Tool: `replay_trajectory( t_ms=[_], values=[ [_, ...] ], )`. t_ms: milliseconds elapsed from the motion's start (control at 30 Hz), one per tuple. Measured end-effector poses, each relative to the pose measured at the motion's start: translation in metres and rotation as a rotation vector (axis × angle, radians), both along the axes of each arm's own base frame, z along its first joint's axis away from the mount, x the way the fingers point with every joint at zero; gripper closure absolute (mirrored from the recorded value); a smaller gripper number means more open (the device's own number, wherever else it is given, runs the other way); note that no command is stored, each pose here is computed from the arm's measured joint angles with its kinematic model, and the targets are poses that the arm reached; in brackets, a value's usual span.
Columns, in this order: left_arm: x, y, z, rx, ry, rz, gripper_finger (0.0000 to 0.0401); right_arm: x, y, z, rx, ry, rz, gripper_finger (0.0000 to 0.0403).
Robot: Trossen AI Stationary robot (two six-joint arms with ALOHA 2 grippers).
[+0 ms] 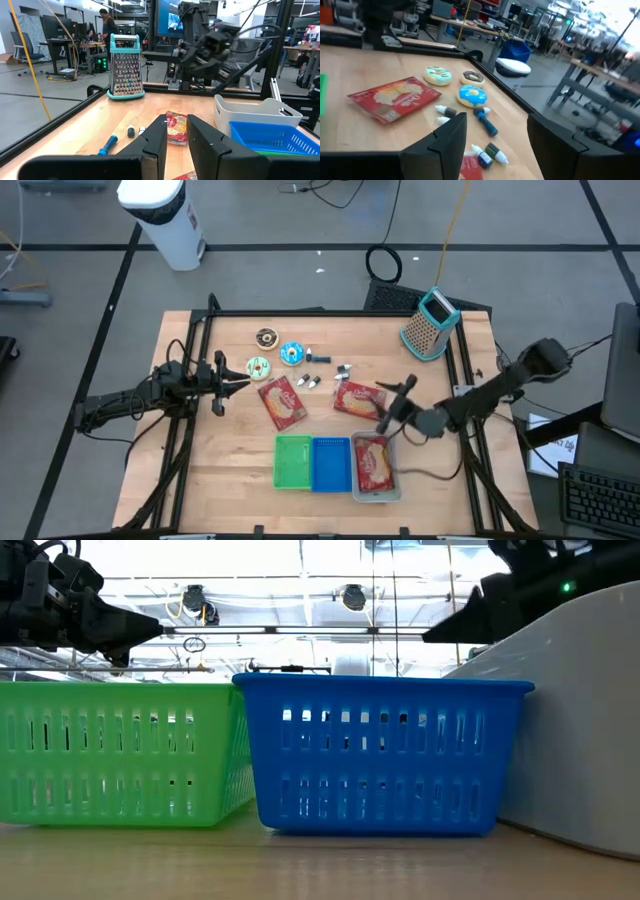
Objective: Pick & Place Food Item
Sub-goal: Put the right red popcorn bag into the white bin
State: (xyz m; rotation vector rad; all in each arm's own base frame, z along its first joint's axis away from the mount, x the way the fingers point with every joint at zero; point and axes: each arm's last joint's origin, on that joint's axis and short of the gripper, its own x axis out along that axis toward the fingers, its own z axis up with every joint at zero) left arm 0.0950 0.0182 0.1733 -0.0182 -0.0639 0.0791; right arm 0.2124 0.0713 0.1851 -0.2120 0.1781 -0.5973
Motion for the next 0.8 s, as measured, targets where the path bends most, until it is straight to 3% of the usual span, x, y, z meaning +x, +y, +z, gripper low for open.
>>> replay_trajectory(
  t_ms=[267, 400, 567, 800],
  values=[
    [0.0, 0.0, 0.0, 0.0, 0.0, 0.0, 0.0327, -0.029, -0.04, -0.011, 0.067, -0.112, -0.056, 0.0206],
    [0.0, 0.0, 0.0, 0.0, 0.0, 0.0, 0.0327, -0.038, -0.056, -0.025, 0.178, -0.206, -0.091, 0.0206],
    [0.0, 0.0, 0.0, 0.0, 0.0, 0.0, 0.0327, -0.038, -0.068, -0.037, 0.299, -0.23, -0.067, 0.0206],
    [0.0, 0.0, 0.0, 0.0, 0.0, 0.0, 0.0327, -0.026, -0.078, -0.036, 0.302, -0.221, -0.079, 0.0206]
  ],
)
